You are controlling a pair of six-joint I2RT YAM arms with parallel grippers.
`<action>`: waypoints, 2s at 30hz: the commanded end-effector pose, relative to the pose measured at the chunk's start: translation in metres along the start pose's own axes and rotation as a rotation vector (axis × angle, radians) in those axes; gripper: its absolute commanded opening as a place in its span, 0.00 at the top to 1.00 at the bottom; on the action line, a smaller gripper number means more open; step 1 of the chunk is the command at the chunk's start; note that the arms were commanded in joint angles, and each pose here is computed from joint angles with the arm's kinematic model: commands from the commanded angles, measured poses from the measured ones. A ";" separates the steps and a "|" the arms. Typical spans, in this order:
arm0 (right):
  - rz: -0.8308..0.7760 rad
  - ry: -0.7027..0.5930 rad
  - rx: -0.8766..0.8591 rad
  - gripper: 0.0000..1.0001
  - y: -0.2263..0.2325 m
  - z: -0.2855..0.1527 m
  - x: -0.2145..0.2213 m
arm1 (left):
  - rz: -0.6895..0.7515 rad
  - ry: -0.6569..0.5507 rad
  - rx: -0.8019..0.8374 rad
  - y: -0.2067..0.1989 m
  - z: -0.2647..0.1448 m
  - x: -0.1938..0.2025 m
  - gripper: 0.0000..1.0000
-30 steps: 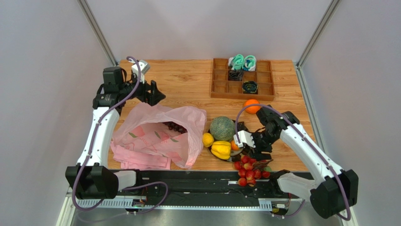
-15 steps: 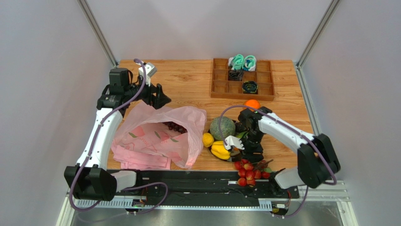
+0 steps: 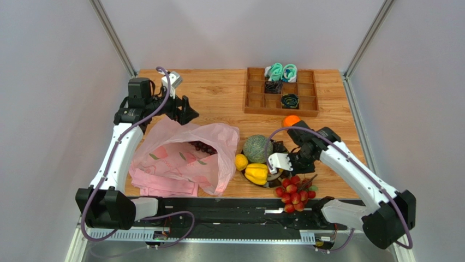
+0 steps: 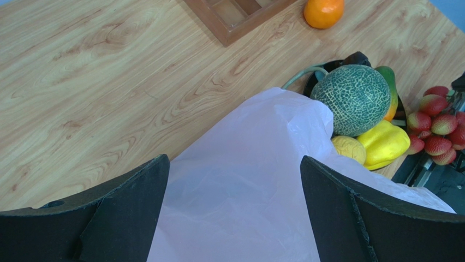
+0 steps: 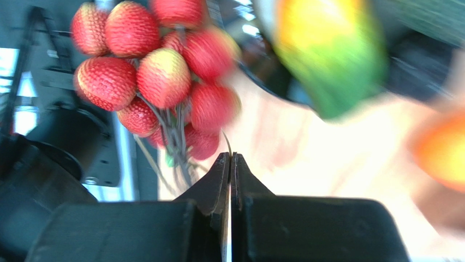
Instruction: Take the fake fruits out of the plastic bag
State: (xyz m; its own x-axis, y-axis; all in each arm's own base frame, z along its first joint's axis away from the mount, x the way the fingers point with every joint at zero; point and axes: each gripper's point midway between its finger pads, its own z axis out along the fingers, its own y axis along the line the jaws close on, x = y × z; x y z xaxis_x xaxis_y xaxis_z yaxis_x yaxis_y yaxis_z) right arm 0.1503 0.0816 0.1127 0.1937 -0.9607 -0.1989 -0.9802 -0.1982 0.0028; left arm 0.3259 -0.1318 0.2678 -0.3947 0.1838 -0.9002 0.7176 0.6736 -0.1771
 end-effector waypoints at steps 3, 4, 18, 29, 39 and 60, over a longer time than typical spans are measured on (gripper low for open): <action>0.061 0.085 -0.036 1.00 0.033 -0.060 0.026 | 0.038 -0.061 0.008 0.006 0.004 -0.028 0.01; 0.075 0.064 -0.014 1.00 0.029 -0.065 0.023 | 0.042 -0.066 0.008 0.007 0.004 -0.032 0.01; 0.141 -0.188 0.400 1.00 -0.085 -0.159 -0.031 | 0.037 -0.080 -0.002 0.010 0.006 -0.040 0.01; 0.220 -0.459 0.371 1.00 -0.124 -0.148 -0.085 | 0.060 -0.080 -0.026 0.003 -0.005 -0.036 0.01; 0.275 -0.517 0.224 1.00 -0.099 -0.102 -0.098 | 0.049 -0.071 -0.024 0.001 -0.006 -0.029 0.01; 0.253 -0.588 0.128 1.00 -0.100 -0.096 -0.130 | 0.047 -0.074 -0.021 0.001 -0.006 -0.031 0.01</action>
State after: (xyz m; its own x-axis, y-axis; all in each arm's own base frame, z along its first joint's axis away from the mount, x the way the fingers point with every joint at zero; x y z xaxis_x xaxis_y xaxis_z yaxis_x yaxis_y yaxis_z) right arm 0.2230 0.1886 0.2183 -0.0938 -0.7481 -0.6569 -0.9941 0.1060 0.0212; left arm 0.3381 -0.1308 0.2865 -0.3548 0.1626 -0.9207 0.7068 0.6913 -0.1502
